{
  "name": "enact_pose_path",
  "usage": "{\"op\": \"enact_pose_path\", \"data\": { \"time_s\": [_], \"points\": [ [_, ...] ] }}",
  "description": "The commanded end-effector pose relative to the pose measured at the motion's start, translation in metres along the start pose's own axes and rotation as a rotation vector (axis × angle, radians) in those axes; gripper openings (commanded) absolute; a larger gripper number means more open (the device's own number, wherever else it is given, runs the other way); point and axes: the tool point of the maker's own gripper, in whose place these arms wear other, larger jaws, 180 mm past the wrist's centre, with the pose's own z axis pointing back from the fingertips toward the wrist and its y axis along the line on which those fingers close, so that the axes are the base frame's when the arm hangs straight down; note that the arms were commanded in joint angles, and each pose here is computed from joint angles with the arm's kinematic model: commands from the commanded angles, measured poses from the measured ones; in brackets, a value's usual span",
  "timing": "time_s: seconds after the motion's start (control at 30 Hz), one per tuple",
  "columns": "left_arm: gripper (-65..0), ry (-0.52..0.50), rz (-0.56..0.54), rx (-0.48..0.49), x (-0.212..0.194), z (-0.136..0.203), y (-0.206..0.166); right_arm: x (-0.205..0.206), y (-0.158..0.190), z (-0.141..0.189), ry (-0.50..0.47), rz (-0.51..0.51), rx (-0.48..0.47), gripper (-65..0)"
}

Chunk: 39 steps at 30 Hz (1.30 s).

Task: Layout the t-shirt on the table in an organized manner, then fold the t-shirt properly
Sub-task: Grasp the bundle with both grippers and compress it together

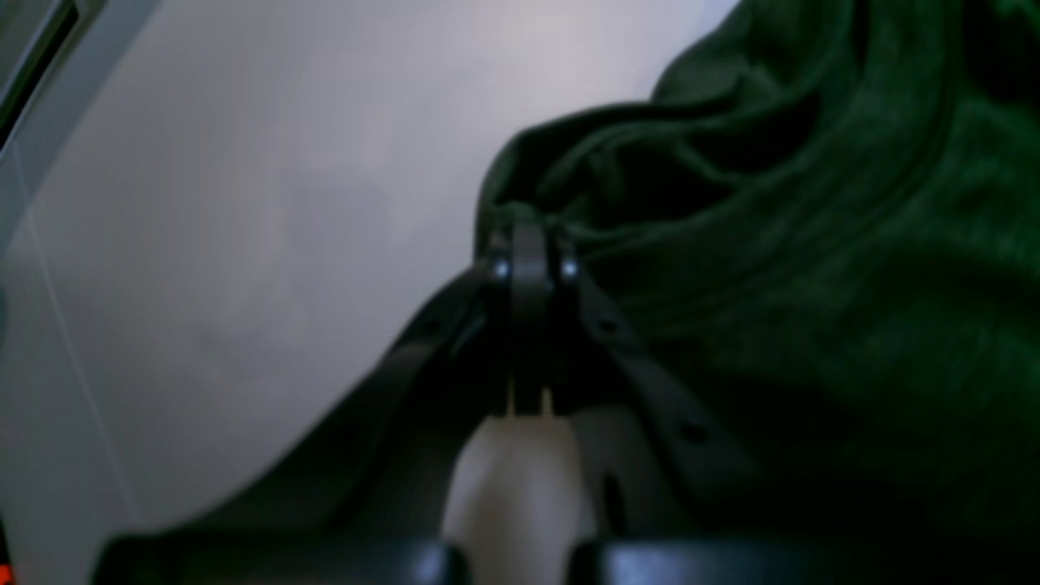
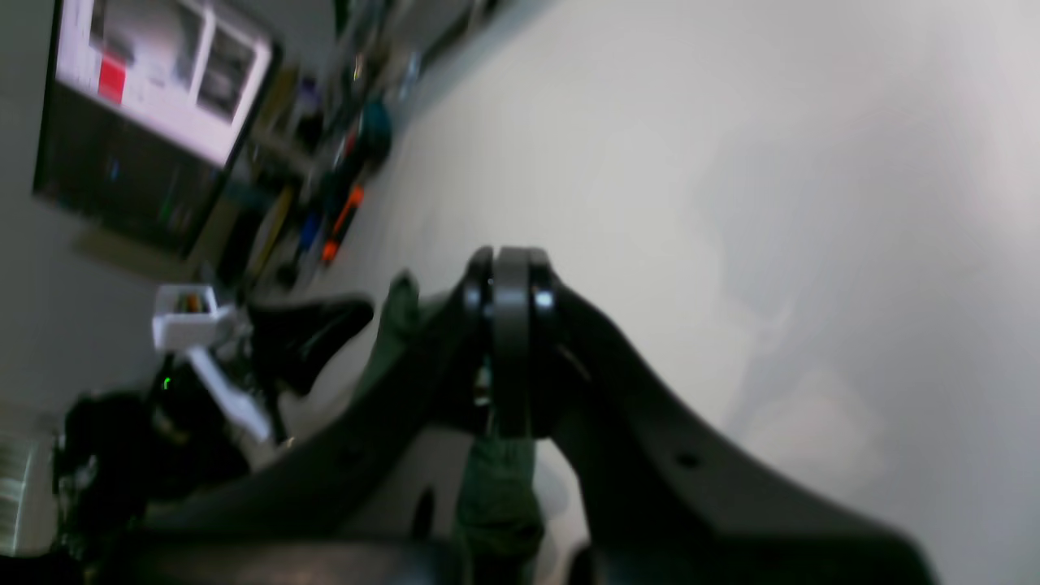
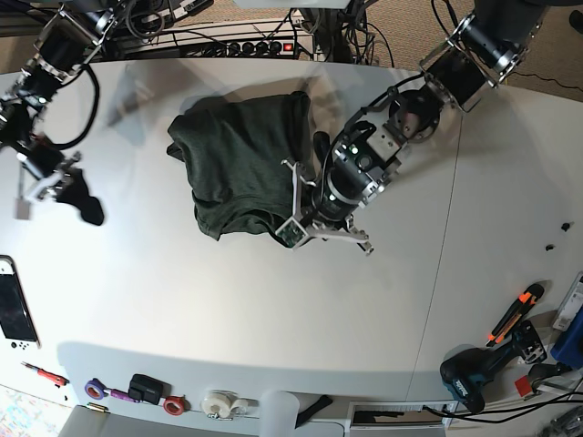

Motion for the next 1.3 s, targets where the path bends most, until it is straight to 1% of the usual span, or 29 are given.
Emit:
{"op": "enact_pose_path", "data": {
  "time_s": [0.0,0.07,0.1,0.27,0.3,0.37,0.43,0.57,0.67,0.8,1.03,1.07,1.17,1.2,1.27],
  "points": [
    [-65.0,-0.078,0.01,0.034,0.027,0.002,0.015,0.021,0.009,0.006,-0.053,0.047,0.016,-65.0],
    [-65.0,-0.098,0.045,0.016,0.037,0.001,0.015,0.023,0.017,0.008,-0.064,0.077,0.019,-65.0],
    [-65.0,-0.107,0.071,-0.011,0.041,0.001,0.012,0.019,0.023,0.006,-0.058,0.092,0.027,-65.0],
    [-65.0,-0.17,0.223,-0.324,0.069,0.011,-0.04,-0.025,0.073,-0.017,0.0,0.143,0.119,-65.0],
    [-65.0,-0.172,0.245,-0.367,0.072,0.013,-0.048,-0.036,0.084,-0.021,0.015,0.149,0.141,-65.0],
    [-65.0,-0.154,0.264,-0.429,0.073,0.014,-0.062,-0.056,0.102,-0.026,0.041,0.151,0.176,-65.0],
    [-65.0,-0.125,0.271,-0.447,0.068,0.008,-0.069,-0.076,0.115,-0.027,0.062,0.133,0.198,-65.0],
    [-65.0,-0.04,0.295,-0.441,0.044,-0.01,-0.071,-0.111,0.125,-0.029,0.088,0.044,0.22,-65.0],
    [-65.0,0.014,0.287,-0.393,0.028,-0.021,-0.063,-0.128,0.128,-0.028,0.094,-0.009,0.219,-65.0],
    [-65.0,0.039,0.265,-0.307,0.02,-0.027,-0.049,-0.153,0.106,-0.026,0.203,0.02,0.094,-65.0],
    [-65.0,0.064,0.224,-0.266,0.014,-0.029,-0.043,-0.176,0.073,-0.02,0.343,0.085,-0.077,-65.0],
    [-65.0,0.066,0.215,-0.258,0.013,-0.029,-0.041,-0.175,0.069,-0.02,0.343,0.094,-0.098,-65.0],
    [-65.0,0.064,0.186,-0.206,0.012,-0.031,-0.032,-0.175,0.055,-0.018,0.342,0.073,-0.182,-65.0],
    [-65.0,0.057,0.187,-0.18,0.012,-0.032,-0.028,-0.174,0.053,-0.018,0.34,0.067,-0.198,-65.0],
    [-65.0,0.036,0.184,-0.137,0.015,-0.033,-0.02,-0.173,0.053,-0.018,0.332,0.066,-0.196,-65.0]
  ]
}}
